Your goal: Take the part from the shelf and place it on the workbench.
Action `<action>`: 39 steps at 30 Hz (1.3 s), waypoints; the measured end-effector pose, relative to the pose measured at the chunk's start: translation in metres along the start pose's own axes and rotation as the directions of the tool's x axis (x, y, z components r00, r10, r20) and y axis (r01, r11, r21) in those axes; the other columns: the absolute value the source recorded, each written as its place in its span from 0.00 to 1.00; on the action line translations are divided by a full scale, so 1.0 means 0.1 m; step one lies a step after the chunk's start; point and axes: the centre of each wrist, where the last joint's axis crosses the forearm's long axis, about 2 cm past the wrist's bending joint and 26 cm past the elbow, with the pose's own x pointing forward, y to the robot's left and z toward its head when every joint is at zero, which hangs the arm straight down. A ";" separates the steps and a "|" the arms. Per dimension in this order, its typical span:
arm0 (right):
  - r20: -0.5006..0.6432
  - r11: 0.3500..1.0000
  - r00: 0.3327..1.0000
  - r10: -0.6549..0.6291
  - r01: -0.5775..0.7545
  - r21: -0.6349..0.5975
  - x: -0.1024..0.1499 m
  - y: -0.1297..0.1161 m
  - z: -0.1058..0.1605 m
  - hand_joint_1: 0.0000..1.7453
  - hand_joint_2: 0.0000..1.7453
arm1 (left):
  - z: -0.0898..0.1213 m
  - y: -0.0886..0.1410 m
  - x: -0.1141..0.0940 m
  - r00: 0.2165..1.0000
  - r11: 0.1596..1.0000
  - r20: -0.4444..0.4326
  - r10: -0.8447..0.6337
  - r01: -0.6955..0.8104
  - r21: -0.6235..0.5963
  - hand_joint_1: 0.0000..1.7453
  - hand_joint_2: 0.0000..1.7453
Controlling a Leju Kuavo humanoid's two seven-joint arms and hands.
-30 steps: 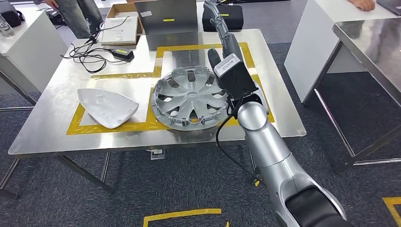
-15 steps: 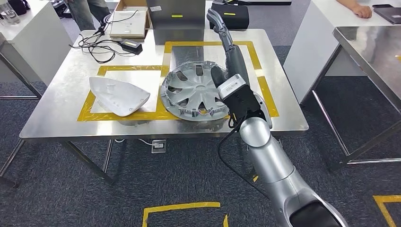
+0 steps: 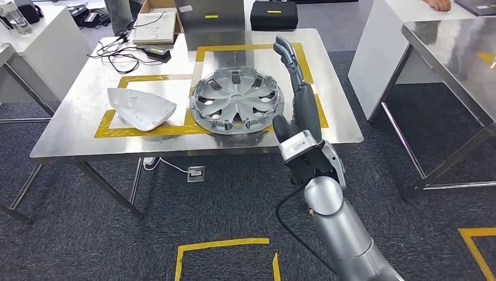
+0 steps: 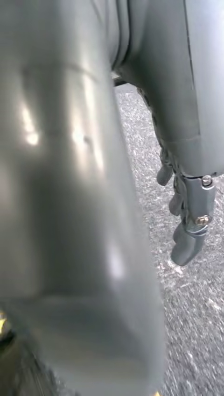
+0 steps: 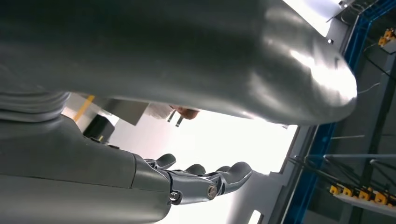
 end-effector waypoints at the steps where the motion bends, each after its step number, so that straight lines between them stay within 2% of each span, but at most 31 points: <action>1: -0.003 1.000 1.000 0.000 0.000 0.000 0.00 0.00 0.02 0.00 0.00 | 0.00 0.00 0.01 1.000 1.000 0.001 0.000 0.000 0.000 0.00 0.00; 9: -0.007 1.000 1.000 0.015 -0.015 -0.013 -0.01 -0.04 0.07 0.00 0.00 | -0.02 0.06 0.09 1.000 1.000 0.012 -0.015 0.016 -0.020 0.00 0.00; 21: -0.076 0.996 0.997 0.031 -0.038 -0.084 -0.26 -0.26 0.44 0.00 0.00 | -0.03 0.10 0.16 1.000 1.000 0.024 -0.019 0.019 -0.007 0.00 0.00; 25: -0.165 0.992 0.985 0.049 -0.068 -0.106 -0.41 -0.29 0.64 0.00 0.00 | -0.02 0.09 0.13 1.000 1.000 0.030 -0.002 0.002 0.003 0.00 0.00; 29: -0.347 0.990 0.935 0.073 -0.111 -0.090 -0.69 -0.26 1.03 0.00 0.00 | -0.02 0.06 0.06 1.000 1.000 0.017 0.009 -0.009 -0.001 0.00 0.00; 31: -0.493 0.991 0.867 0.079 -0.124 -0.058 -0.90 -0.25 1.37 0.00 0.00 | -0.01 0.04 0.03 1.000 1.000 0.011 0.012 -0.012 -0.003 0.00 0.00; 34: -0.726 0.993 0.682 0.088 -0.118 0.009 -1.19 -0.24 2.03 0.00 0.00 | -0.01 0.03 -0.01 1.000 1.000 -0.002 0.012 -0.012 -0.005 0.00 0.00; 37: -0.912 0.994 0.397 0.102 -0.070 0.081 -1.33 -0.25 2.65 0.00 0.00 | -0.01 0.03 -0.03 1.000 1.000 -0.010 0.013 -0.013 -0.004 0.00 0.00; 39: -0.977 0.993 0.180 0.113 -0.002 0.115 -1.32 -0.22 3.02 0.00 0.00 | 0.00 0.02 -0.05 1.000 1.000 -0.011 0.026 -0.026 -0.004 0.00 0.00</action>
